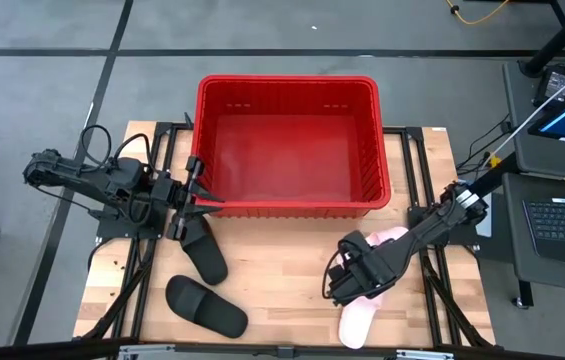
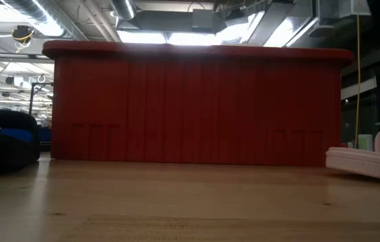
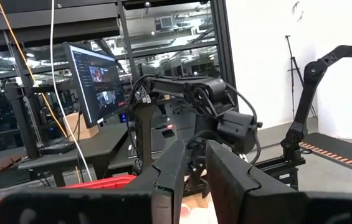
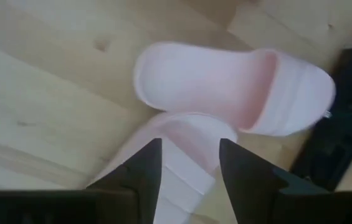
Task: Pick and place slides into bin
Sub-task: Put the top pink slide into the red bin
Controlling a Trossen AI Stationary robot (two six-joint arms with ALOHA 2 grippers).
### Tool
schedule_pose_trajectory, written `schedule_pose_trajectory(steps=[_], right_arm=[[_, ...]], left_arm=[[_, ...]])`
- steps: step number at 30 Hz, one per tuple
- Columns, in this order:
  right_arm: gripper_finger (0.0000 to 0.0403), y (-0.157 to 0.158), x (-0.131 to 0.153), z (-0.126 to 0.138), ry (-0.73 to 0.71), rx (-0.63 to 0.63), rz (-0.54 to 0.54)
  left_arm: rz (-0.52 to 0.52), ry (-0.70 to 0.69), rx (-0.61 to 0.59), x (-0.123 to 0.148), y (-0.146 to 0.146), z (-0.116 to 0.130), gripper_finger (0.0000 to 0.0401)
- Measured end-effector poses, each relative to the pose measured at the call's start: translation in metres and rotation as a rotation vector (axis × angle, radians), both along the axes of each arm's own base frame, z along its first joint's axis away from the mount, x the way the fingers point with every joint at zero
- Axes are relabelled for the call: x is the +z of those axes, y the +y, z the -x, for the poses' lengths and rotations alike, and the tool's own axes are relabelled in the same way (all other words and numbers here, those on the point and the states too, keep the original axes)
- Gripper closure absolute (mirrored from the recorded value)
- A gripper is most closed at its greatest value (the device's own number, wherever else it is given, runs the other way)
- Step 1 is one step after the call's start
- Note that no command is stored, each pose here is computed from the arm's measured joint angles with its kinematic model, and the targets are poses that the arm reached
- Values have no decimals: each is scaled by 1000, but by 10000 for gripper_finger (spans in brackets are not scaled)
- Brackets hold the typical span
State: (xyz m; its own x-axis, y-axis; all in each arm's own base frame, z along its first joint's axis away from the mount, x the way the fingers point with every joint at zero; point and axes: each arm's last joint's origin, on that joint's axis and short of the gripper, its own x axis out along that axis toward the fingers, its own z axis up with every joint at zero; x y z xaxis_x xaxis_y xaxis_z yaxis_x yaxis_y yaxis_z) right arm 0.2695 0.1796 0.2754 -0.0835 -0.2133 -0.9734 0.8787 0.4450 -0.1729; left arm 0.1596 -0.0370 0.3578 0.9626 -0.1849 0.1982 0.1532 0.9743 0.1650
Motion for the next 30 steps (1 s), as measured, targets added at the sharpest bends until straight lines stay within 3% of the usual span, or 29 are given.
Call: schedule_pose_trajectory(steps=[14, 22, 30], right_arm=[[242, -34, -25, 49, 99, -102, 94], [242, -35, -56, 50, 58, -106, 59], [242, -42, -82, 61, 86, -178, 103]], left_arm=[[1, 0, 4, 0, 0, 0, 338], [8, 2, 42, 0, 1, 0, 338], [8, 2, 43, 0, 1, 0, 338]])
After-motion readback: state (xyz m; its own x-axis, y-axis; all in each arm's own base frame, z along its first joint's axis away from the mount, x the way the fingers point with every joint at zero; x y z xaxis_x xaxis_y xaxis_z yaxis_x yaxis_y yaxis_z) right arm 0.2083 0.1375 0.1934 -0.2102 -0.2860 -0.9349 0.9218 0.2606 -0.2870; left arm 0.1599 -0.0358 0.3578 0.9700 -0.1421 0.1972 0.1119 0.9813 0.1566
